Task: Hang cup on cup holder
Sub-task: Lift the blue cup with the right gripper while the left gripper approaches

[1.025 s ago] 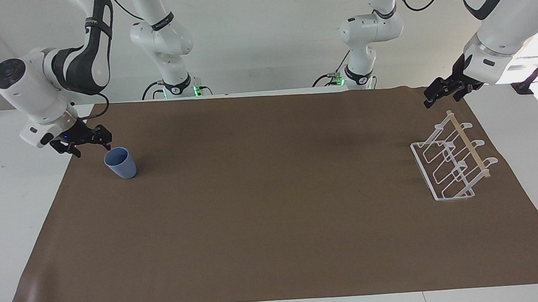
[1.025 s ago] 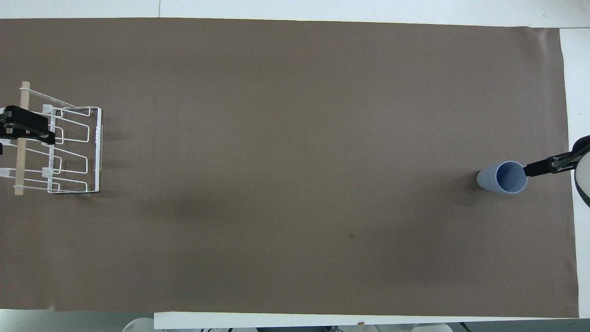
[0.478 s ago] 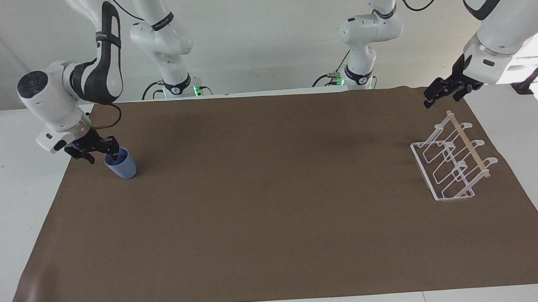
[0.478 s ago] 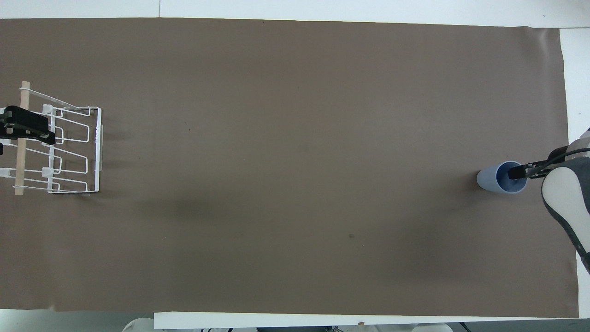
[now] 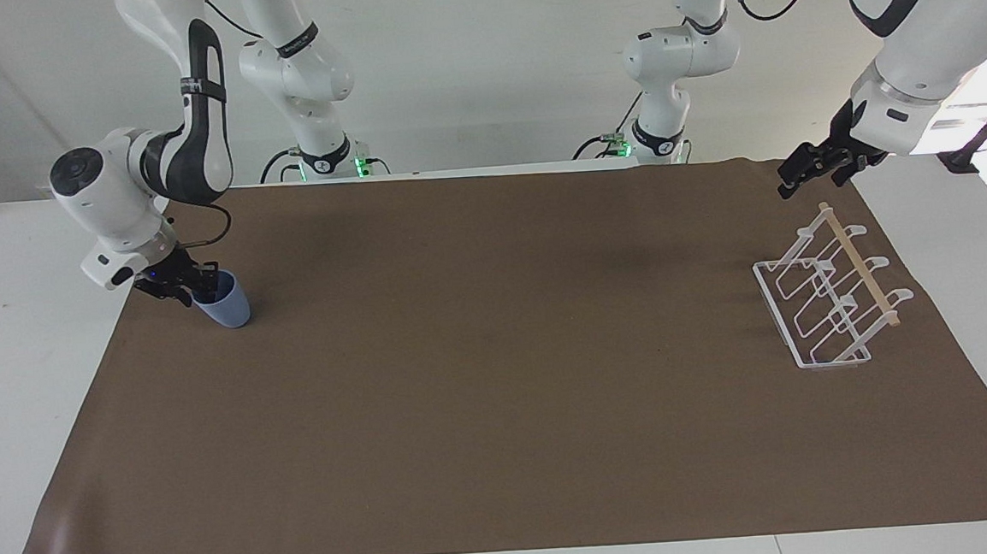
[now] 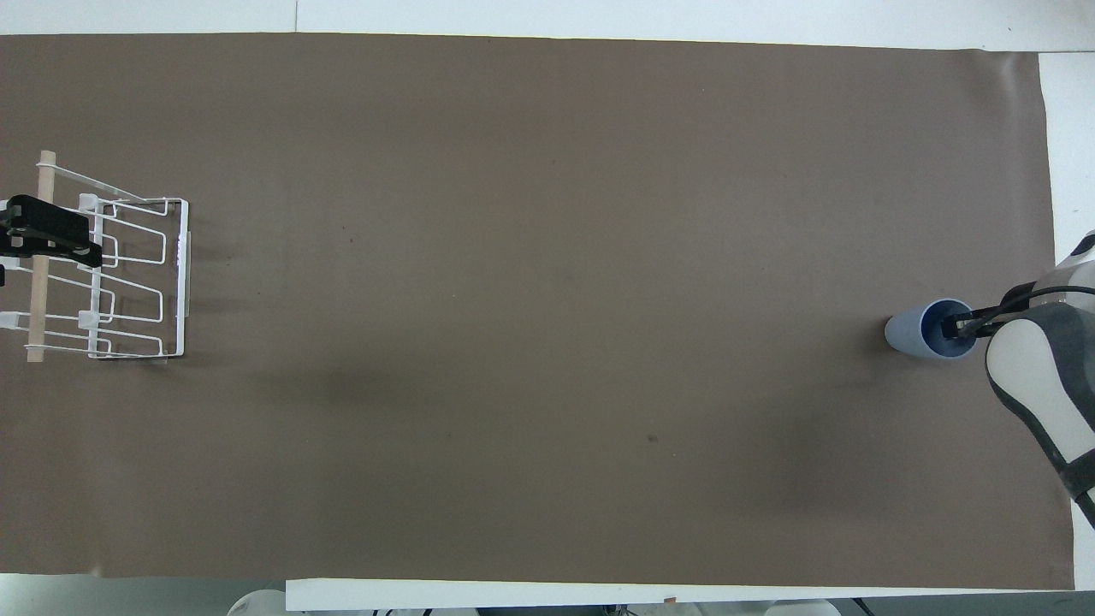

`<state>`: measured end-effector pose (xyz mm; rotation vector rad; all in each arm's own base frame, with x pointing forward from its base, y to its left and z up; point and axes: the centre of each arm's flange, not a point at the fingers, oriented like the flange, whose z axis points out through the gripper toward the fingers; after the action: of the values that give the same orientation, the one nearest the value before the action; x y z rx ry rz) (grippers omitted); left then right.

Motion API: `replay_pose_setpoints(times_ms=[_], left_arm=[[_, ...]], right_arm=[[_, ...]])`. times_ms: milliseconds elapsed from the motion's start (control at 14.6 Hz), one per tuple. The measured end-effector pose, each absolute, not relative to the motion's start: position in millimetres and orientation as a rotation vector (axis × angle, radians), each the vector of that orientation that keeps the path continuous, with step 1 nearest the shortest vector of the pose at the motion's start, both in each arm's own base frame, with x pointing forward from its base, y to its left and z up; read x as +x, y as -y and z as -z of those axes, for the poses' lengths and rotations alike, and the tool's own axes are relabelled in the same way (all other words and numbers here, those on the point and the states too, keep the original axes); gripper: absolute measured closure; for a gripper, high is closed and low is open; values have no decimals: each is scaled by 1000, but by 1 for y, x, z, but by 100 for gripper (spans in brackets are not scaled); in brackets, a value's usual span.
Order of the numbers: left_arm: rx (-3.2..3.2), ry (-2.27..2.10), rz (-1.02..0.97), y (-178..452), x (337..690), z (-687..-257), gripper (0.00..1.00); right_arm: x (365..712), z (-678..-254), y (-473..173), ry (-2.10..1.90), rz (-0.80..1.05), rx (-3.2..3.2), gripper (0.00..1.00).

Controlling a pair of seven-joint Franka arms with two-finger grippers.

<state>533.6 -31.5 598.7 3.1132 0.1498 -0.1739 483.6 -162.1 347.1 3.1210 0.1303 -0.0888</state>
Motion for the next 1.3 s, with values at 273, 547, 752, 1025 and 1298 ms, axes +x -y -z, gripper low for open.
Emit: replay_pose_setpoints(times_ms=[273,547,752,1025,1298], left_arm=[[3113,-151,160,31,535,-599,0],[3113,-147,158,33,535,-599,0],[3114,-141,151,35,535,-600,0],[3100,-307,80,43,541,-602,0],[2959,-815,70,111,537,-604,0]], right_arm=[[489,-360,159,-149,141,3130,95],[522,-424,85,-270,191,3348,95],[538,-464,-10,-283,130,3612,95],[542,-487,-126,33,151,3935,95],[533,-501,-239,510,136,4078,95]])
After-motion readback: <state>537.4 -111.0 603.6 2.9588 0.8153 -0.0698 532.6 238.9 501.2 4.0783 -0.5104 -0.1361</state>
